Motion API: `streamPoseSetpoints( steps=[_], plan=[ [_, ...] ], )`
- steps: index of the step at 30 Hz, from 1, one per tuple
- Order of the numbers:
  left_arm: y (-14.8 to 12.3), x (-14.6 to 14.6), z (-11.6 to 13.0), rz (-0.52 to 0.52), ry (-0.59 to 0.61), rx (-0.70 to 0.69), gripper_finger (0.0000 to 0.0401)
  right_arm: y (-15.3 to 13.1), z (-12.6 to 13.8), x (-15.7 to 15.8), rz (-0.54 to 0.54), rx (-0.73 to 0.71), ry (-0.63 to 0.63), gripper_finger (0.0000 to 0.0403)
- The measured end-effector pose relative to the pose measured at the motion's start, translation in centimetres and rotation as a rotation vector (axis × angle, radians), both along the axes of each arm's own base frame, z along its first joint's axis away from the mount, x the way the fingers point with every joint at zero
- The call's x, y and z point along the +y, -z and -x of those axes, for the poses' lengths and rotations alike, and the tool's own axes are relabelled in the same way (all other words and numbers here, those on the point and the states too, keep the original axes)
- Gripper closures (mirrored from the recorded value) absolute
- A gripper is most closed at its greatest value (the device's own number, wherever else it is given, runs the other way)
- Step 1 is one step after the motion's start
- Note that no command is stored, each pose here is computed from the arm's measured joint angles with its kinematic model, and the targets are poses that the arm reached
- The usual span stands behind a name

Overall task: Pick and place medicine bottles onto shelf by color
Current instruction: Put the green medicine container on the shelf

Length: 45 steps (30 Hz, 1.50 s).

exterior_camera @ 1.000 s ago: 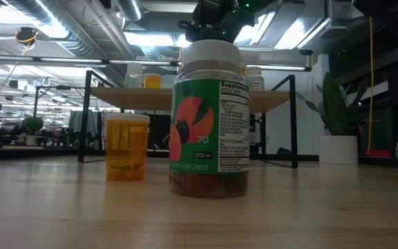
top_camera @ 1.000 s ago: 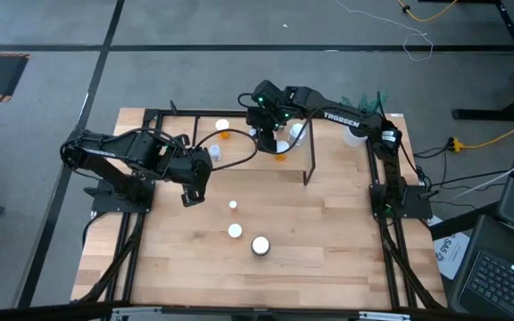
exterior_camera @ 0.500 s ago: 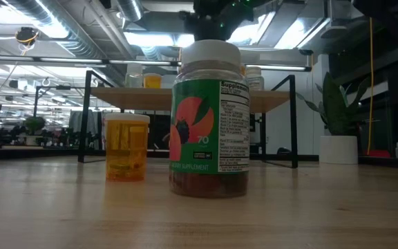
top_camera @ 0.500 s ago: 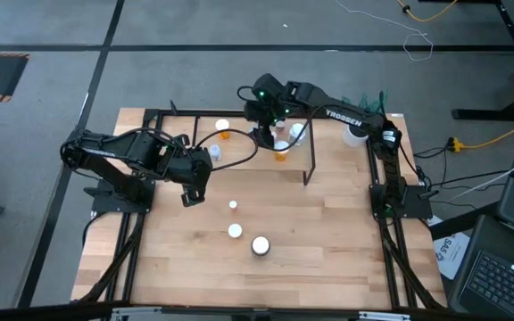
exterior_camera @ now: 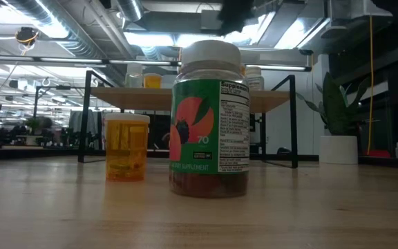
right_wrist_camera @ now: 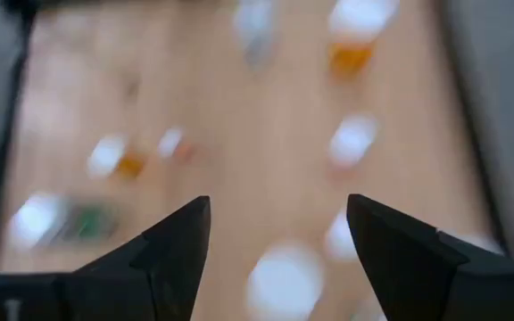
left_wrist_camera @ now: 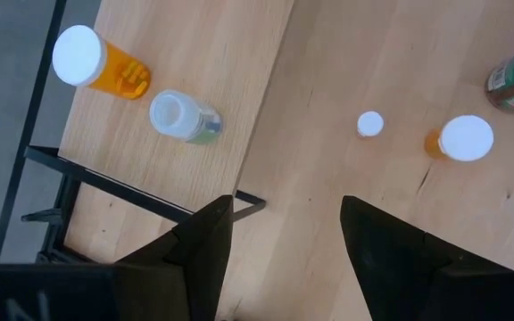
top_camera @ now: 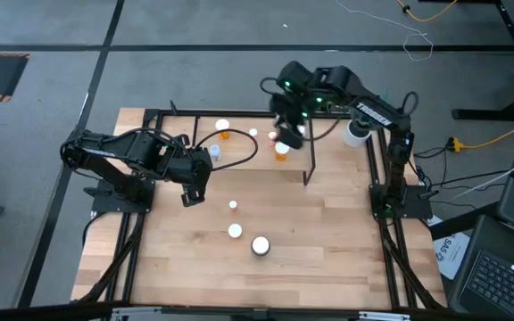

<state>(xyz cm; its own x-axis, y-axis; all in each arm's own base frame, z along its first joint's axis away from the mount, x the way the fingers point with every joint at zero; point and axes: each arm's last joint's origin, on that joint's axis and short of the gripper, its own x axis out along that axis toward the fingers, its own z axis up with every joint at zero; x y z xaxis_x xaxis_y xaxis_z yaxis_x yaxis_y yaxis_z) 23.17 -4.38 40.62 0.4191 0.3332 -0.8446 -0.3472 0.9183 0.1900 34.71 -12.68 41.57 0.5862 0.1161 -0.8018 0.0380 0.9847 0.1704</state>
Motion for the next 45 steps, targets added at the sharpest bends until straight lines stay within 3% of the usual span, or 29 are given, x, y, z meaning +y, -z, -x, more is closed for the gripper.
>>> streamPoseSetpoints(
  steps=[4,9,14,19,28,36,40,45],
  plan=[
    [0.0,0.0,0.0,0.000,-0.001,0.000,0.0197,0.3,1.9,1.5,-0.095,0.166,-0.032,0.0137],
    [0.0,0.0,0.0,0.013,-0.025,-0.010,0.0197,0.0,3.0,3.8,-0.125,0.161,-0.049,0.0137],
    [0.0,-0.4,0.2,0.019,-0.025,-0.005,0.0197,0.4,6.7,6.9,-0.128,0.215,-0.107,0.0137],
    [0.1,-1.1,0.2,0.037,-0.025,-0.028,0.0197,2.5,10.6,10.0,-0.131,0.224,-0.156,0.0137],
    [3.9,-3.1,-0.8,0.046,-0.019,-0.014,0.0197,10.3,13.6,14.3,-0.176,0.071,-0.133,0.0137],
    [9.1,-4.6,-2.1,0.092,-0.053,-0.077,0.0197,17.5,13.5,16.3,-0.046,-0.132,-0.019,0.0137],
    [10.9,-5.1,-2.4,0.103,-0.044,-0.097,0.0197,19.3,12.7,17.2,-0.005,-0.251,0.022,0.0140],
    [11.6,-5.2,-2.5,0.111,-0.044,-0.112,0.0197,19.2,11.0,19.4,-0.007,-0.356,-0.066,0.0150]
  ],
)
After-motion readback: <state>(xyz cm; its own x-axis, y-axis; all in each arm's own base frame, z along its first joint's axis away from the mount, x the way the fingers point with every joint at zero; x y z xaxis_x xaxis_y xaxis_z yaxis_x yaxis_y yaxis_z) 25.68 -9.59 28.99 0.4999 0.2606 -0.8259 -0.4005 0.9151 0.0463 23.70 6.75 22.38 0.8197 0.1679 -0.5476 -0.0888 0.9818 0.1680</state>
